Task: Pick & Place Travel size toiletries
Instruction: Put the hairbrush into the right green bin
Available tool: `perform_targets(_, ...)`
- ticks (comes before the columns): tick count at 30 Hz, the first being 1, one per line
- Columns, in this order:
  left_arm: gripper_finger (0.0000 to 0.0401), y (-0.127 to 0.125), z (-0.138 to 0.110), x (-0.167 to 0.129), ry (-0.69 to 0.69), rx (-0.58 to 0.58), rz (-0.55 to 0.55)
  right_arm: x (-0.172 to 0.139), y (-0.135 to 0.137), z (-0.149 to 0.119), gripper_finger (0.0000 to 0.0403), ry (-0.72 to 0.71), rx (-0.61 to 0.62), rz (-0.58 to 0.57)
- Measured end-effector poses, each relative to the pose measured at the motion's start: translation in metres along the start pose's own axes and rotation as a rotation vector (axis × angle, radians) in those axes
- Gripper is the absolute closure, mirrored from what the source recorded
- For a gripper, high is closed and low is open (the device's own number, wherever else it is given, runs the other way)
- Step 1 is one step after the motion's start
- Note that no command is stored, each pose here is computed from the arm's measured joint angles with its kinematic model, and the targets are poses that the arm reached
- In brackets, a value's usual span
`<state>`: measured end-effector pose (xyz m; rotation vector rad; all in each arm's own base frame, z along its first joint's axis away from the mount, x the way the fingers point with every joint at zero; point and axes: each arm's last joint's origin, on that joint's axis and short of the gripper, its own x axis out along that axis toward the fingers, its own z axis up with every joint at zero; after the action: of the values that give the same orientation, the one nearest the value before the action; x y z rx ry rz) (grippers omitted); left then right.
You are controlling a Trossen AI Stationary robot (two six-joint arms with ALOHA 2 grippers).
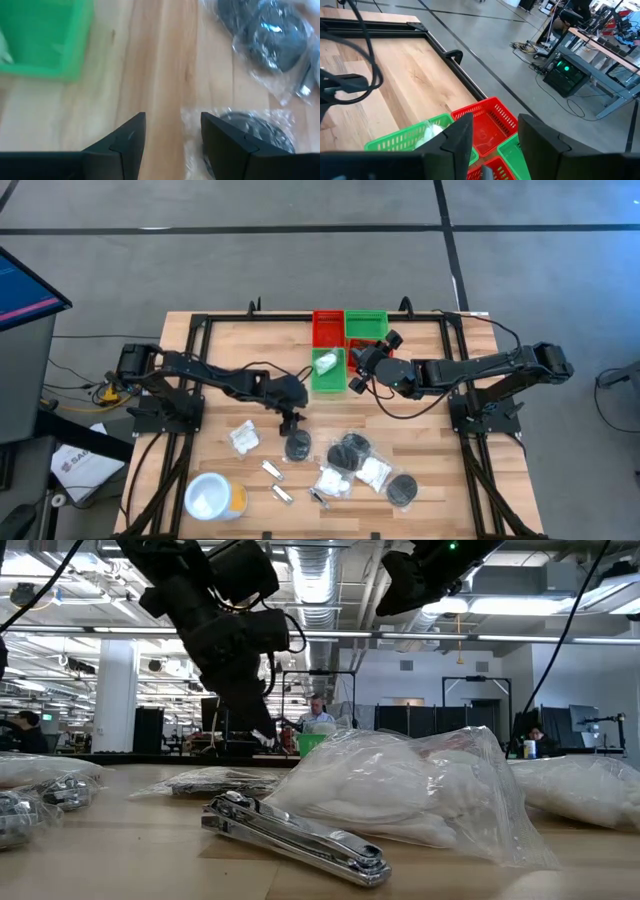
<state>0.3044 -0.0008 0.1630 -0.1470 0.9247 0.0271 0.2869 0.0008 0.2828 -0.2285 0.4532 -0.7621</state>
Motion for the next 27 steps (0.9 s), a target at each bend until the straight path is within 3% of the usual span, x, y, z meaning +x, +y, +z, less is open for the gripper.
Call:
perform_targets(12,0.0219,-0.009,-0.018,-0.001,0.181,-0.096,-0.021,0.000,0.000,0.000,0.0259,0.000,0.000,0.000)
perform_targets(17,0.0219,-0.010,-0.019,-0.001,0.201,-0.102,-0.075,0.000,0.000,0.000,0.0262,0.000,0.000,0.002)
perform_targets(27,0.0219,-0.008,-0.033,0.001,0.263,-0.131,-0.061,0.000,0.001,0.000,0.0261,0.002,-0.002,0.022)
